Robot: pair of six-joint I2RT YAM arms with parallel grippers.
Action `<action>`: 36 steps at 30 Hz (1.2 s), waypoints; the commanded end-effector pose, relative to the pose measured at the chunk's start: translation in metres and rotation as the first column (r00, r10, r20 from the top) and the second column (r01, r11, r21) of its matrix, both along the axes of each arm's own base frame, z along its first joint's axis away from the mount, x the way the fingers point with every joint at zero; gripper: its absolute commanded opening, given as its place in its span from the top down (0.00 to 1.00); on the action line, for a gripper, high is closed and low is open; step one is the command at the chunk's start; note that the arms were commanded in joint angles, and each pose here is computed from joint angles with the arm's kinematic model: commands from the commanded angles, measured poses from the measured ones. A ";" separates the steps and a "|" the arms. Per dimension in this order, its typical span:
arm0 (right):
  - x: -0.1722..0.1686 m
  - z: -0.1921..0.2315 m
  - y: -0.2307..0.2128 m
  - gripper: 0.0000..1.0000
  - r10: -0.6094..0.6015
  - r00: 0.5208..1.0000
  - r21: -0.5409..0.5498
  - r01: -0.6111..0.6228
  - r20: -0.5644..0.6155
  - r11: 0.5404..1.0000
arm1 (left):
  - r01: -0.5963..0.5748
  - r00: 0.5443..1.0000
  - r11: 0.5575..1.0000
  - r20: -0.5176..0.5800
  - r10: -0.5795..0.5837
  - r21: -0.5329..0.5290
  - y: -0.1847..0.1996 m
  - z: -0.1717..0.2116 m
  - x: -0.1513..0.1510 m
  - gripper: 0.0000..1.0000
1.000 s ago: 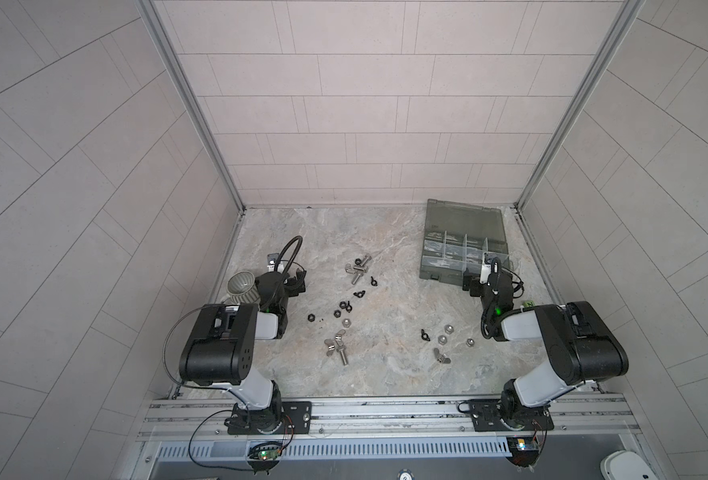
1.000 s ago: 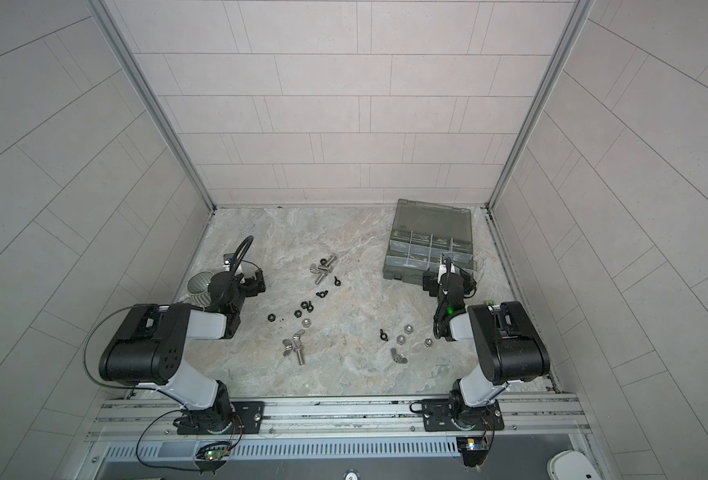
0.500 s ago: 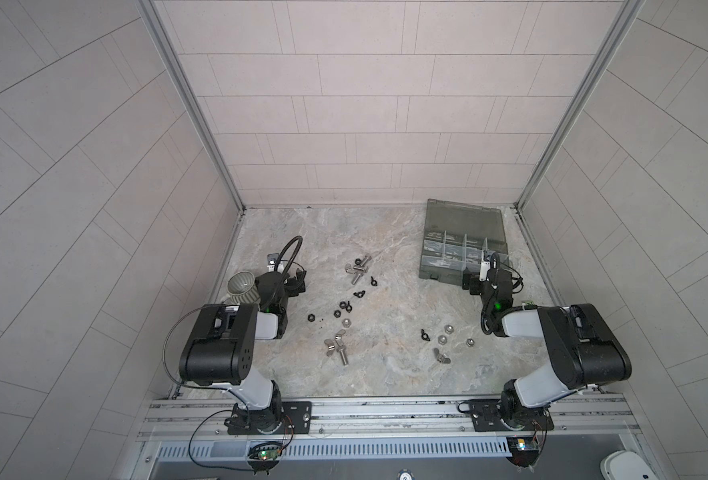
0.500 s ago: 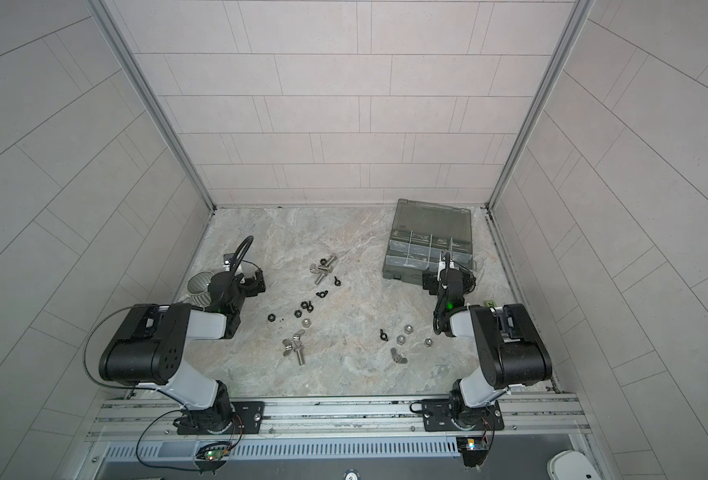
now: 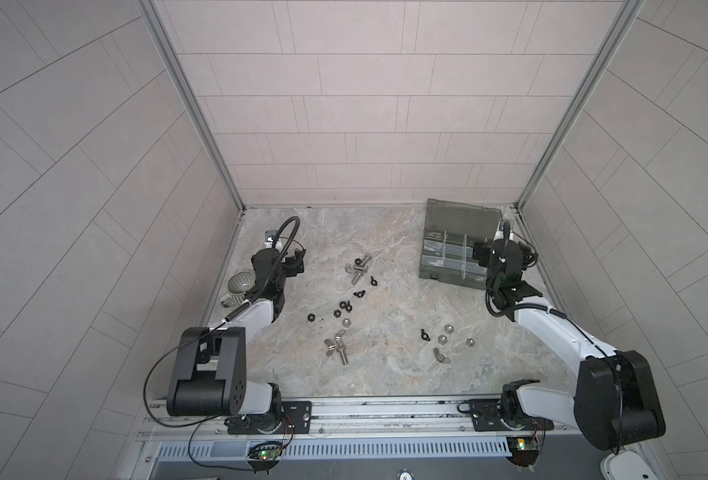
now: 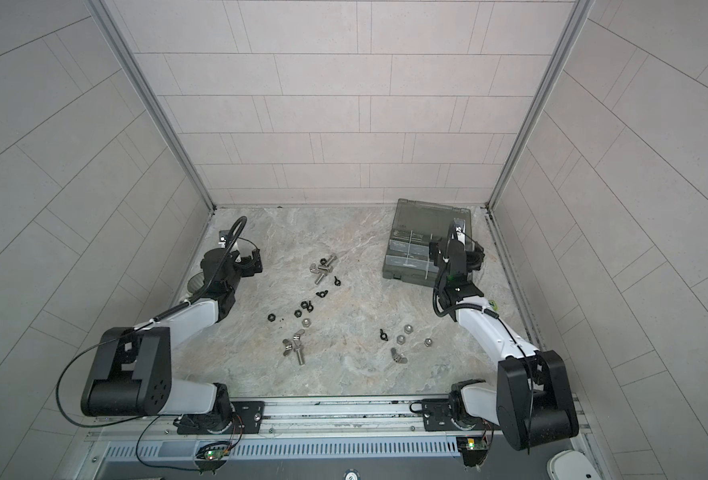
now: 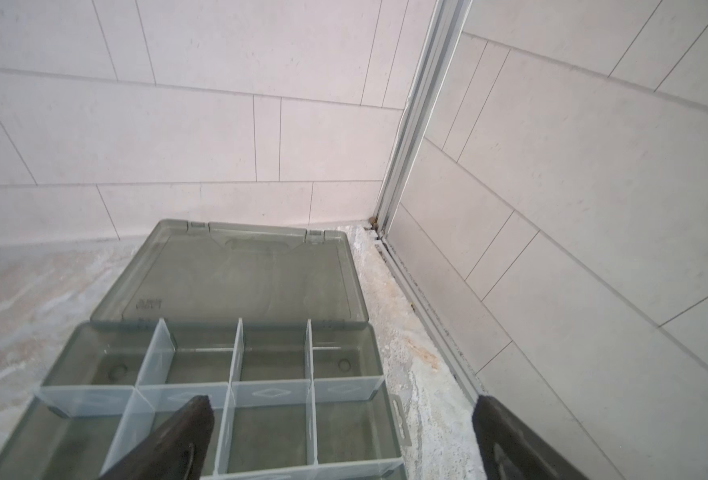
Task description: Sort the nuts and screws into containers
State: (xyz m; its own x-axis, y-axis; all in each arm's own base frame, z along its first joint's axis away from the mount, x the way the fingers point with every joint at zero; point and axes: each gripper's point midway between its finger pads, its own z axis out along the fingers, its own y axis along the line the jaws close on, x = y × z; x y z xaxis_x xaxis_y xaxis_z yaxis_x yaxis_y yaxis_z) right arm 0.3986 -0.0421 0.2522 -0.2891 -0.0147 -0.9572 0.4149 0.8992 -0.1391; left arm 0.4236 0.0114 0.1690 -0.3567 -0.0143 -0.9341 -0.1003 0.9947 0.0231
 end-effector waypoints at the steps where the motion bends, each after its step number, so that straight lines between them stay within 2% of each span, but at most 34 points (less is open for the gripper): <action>1: -0.030 -0.022 -0.003 0.01 -0.076 0.968 0.028 0.085 -0.239 0.996 | 0.078 0.991 0.997 -0.112 -0.079 -0.014 -0.031 0.015 -0.002 0.00; 3: -0.036 -0.011 0.005 0.01 -0.055 0.968 0.100 0.082 -0.247 0.992 | 0.133 0.981 0.991 -0.143 -0.132 -0.005 -0.061 0.031 0.001 0.00; 5: -0.048 -0.001 0.013 0.01 -0.039 0.964 0.127 0.074 -0.262 0.989 | 0.202 0.963 0.979 -0.181 -0.202 -0.018 -0.100 0.045 0.001 0.00; 10: -0.088 -0.003 0.008 0.01 -0.062 0.931 0.144 0.121 -0.360 0.982 | 0.306 0.918 0.938 -0.213 -0.335 -0.161 -0.185 0.070 0.003 0.00; 14: -0.119 -0.010 0.007 0.01 -0.050 0.921 0.199 0.136 -0.385 0.971 | 0.383 0.876 0.912 -0.255 -0.409 -0.147 -0.251 0.073 0.004 0.00; 18: -0.141 -0.019 0.012 0.01 -0.012 0.928 0.282 0.126 -0.372 0.951 | 0.421 0.827 0.894 -0.338 -0.449 -0.157 -0.299 0.046 0.012 0.00; 24: -0.156 -0.020 0.006 0.01 -0.028 0.918 0.264 0.143 -0.396 0.954 | 0.458 0.745 0.855 -0.420 -0.518 -0.243 -0.358 -0.003 0.039 0.04; 29: -0.156 -0.018 0.007 0.01 -0.025 0.913 0.268 0.147 -0.408 0.952 | 0.469 0.718 0.850 -0.457 -0.524 -0.238 -0.389 -0.027 0.061 0.07; 36: -0.161 -0.021 0.011 0.01 0.014 0.907 0.291 0.120 -0.420 0.949 | 0.464 0.700 0.848 -0.481 -0.529 -0.256 -0.410 -0.058 0.069 0.10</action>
State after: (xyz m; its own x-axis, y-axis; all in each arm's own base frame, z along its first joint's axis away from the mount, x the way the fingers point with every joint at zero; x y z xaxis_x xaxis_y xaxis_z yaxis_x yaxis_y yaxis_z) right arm 0.2453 -0.0304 0.2283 -0.6475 0.2701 -0.7126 0.4259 0.9037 -0.0444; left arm 0.4991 -0.3897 0.1088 -0.7512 0.2182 -0.6230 0.4029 0.8991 -0.1710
